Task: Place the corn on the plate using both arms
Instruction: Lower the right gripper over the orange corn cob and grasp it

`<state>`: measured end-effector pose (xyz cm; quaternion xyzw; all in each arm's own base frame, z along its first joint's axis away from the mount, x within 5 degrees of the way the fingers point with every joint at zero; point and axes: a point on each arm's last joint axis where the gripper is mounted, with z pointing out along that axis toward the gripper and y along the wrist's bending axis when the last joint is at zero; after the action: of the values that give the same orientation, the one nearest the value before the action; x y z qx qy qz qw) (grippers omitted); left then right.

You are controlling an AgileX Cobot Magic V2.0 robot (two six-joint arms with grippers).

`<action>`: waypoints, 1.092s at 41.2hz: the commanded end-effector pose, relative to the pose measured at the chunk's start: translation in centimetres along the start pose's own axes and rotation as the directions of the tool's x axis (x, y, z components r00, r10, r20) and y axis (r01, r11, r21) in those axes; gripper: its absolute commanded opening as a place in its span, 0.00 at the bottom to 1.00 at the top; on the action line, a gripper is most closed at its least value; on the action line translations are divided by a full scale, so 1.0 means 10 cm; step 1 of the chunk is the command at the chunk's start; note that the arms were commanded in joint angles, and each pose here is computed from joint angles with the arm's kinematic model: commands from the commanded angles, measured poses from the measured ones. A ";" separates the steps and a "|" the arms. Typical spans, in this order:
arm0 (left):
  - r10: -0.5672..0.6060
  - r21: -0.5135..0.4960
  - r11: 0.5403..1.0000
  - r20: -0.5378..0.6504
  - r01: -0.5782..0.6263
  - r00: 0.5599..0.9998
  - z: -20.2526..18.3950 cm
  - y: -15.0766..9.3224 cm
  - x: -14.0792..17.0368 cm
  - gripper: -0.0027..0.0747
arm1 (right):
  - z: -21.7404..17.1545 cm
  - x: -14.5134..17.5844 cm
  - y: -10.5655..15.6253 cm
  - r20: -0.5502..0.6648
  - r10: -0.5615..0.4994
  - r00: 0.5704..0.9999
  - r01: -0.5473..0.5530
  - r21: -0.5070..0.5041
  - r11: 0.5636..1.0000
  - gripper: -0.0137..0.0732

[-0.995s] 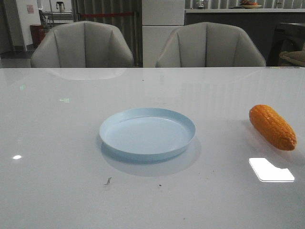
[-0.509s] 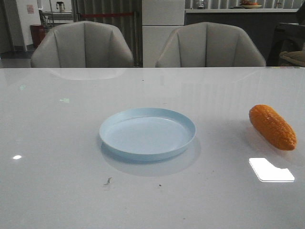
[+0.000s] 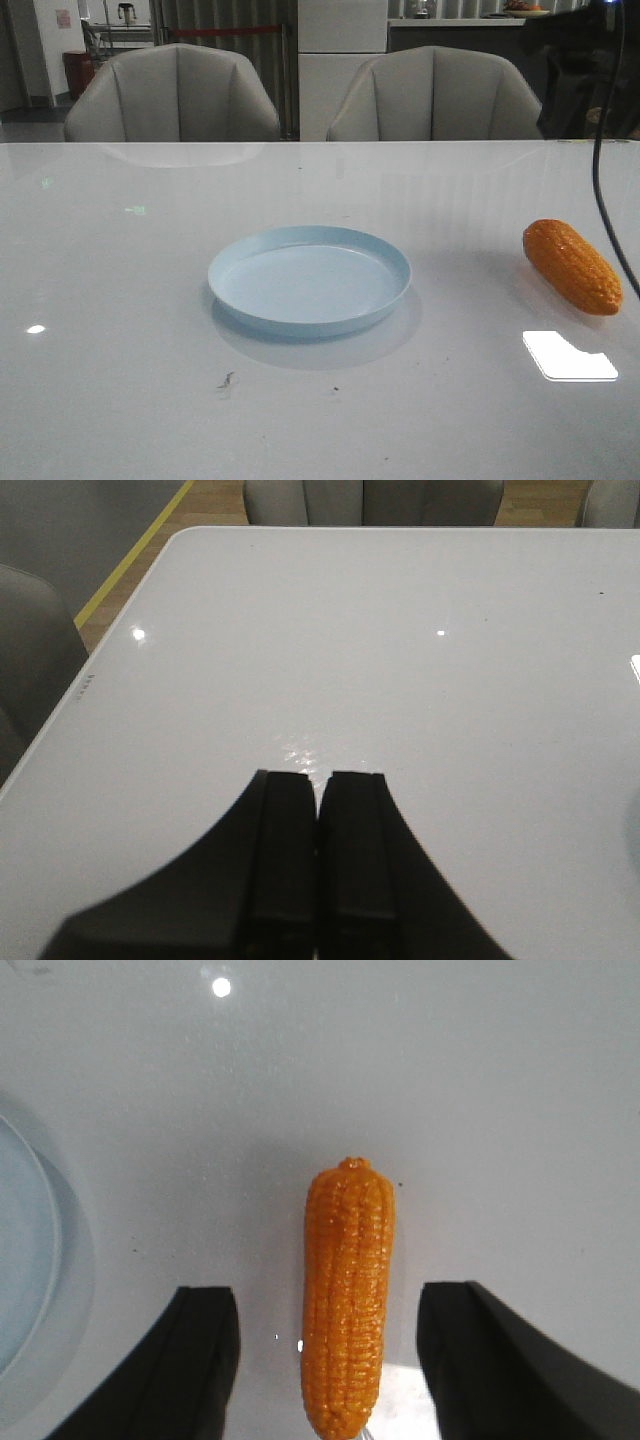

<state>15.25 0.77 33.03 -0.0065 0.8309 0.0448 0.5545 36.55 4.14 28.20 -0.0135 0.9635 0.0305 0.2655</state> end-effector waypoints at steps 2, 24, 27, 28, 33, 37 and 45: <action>-0.019 0.011 1.000 0.116 0.018 0.993 -0.05 0.00 -0.17 0.15 | 0.05 -0.09 -0.02 -0.013 0.013 1.000 -0.012 0.013 1.000 0.73; -0.019 0.011 1.000 0.113 0.018 0.993 -0.05 0.00 -0.16 0.15 | 0.65 0.01 -0.05 -0.145 0.037 0.989 -0.031 0.044 0.999 0.73; -0.019 0.011 1.000 0.113 0.018 0.993 -0.05 0.00 -0.16 0.15 | 0.73 0.03 -0.06 -0.163 0.035 0.986 -0.027 0.048 0.998 0.73; -0.019 0.011 1.000 0.113 0.018 0.993 -0.05 0.00 -0.16 0.15 | 0.74 0.04 -0.06 -0.167 0.035 0.985 -0.027 0.049 0.998 0.73; -0.019 0.011 1.000 0.113 0.018 0.993 -0.05 0.00 -0.16 0.15 | 0.79 0.04 -0.06 -0.169 0.035 0.985 -0.027 0.049 0.998 0.73; -0.019 0.011 1.000 0.113 0.018 0.993 -0.05 0.00 -0.16 0.15 | 0.82 0.04 -0.06 -0.161 0.034 0.986 -0.027 0.048 0.999 0.73; -0.019 0.011 1.000 0.113 0.018 0.993 -0.05 0.00 -0.16 0.15 | 0.84 0.03 -0.06 -0.153 0.034 0.988 -0.027 0.046 0.999 0.72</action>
<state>15.25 0.77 33.03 -0.0071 0.8310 0.0439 0.5545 40.02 4.35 17.86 0.0046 0.9909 0.0107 0.1340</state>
